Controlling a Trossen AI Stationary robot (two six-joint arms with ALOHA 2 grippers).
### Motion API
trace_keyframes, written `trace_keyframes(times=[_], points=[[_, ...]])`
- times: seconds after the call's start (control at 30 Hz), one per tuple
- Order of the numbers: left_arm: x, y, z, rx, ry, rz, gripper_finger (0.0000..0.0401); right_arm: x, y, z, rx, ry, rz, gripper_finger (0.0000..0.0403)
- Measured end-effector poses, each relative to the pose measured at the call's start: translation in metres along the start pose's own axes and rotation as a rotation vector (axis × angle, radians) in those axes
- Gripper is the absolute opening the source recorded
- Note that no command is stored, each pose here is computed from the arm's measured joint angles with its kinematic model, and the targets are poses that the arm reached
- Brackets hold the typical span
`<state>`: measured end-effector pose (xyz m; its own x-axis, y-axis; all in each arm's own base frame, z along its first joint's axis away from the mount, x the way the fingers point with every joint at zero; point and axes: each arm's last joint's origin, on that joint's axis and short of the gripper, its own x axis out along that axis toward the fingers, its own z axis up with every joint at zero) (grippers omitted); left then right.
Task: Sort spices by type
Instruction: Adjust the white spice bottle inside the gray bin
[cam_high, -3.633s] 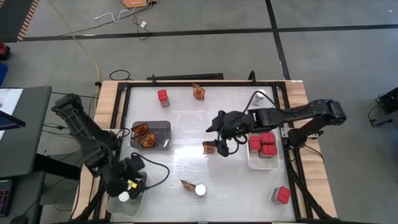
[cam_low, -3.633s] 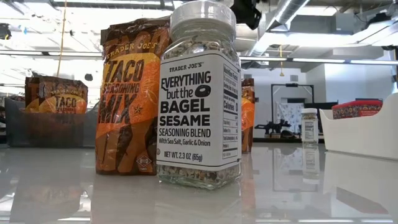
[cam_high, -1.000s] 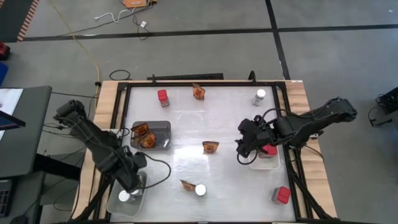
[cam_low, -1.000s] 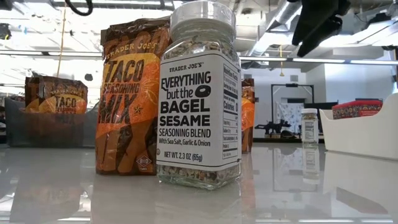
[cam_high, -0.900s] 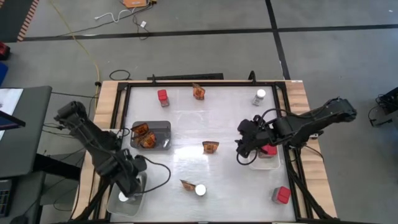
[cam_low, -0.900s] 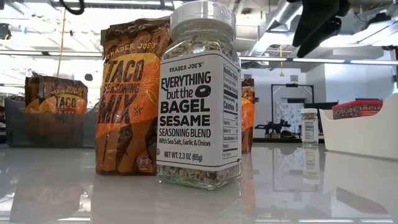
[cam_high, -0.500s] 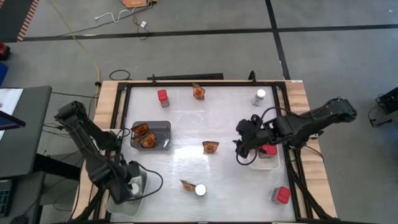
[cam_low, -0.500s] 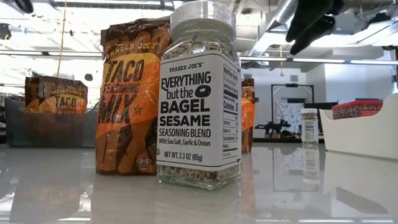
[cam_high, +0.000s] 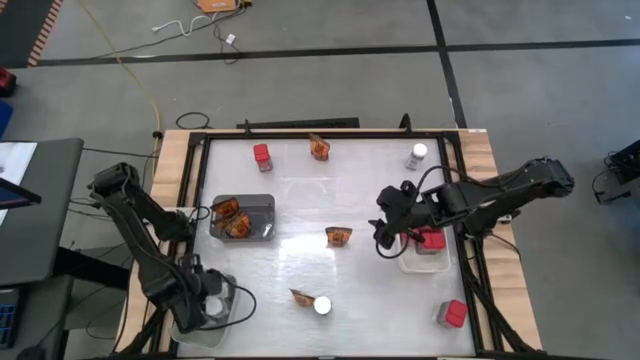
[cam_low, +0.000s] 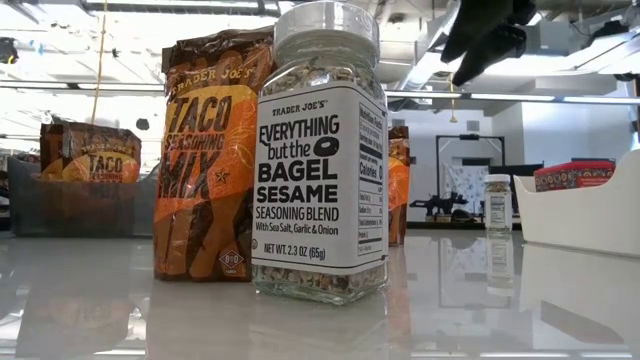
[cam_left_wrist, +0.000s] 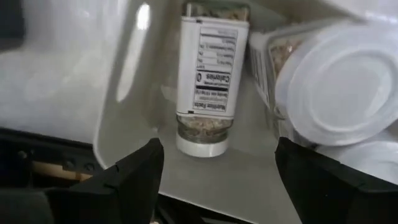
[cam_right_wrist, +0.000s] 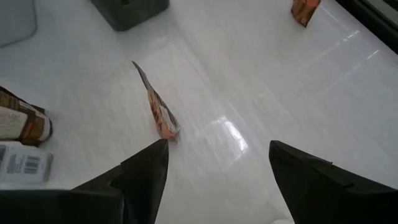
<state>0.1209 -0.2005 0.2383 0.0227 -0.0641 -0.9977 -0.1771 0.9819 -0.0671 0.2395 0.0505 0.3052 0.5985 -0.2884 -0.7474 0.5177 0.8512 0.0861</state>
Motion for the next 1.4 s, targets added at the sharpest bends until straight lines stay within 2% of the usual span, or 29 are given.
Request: trace_keyframes(times=[0.1, 0.23, 0.8, 0.93, 1.17, 1.4], points=[[0.005, -0.002, 0.0, 0.077, -0.003, -0.029, 0.0295, 0.0, 0.001, 0.001, 0.006, -0.009, 0.007, 0.0306], [0.01, 0.001, -0.001, 0.141, 0.003, -0.011, 0.0295, 0.0, 0.001, 0.001, 0.023, -0.014, 0.012, 0.0306], [0.045, 0.01, -0.003, 0.138, 0.016, -0.044, 0.0294, 0.0, 0.001, 0.001, 0.041, -0.014, 0.012, 0.0306], [0.051, 0.011, -0.003, 0.147, 0.007, -0.061, 0.0272, 0.0, 0.001, 0.001, 0.043, -0.014, 0.013, 0.0306], [0.06, 0.015, -0.004, 0.075, -0.002, -0.052, 0.0221, 0.0, 0.001, 0.002, 0.062, -0.014, 0.014, 0.0306], [0.06, 0.015, -0.004, 0.074, -0.01, -0.05, 0.021, 0.0, 0.002, 0.002, 0.064, -0.016, 0.015, 0.0306]])
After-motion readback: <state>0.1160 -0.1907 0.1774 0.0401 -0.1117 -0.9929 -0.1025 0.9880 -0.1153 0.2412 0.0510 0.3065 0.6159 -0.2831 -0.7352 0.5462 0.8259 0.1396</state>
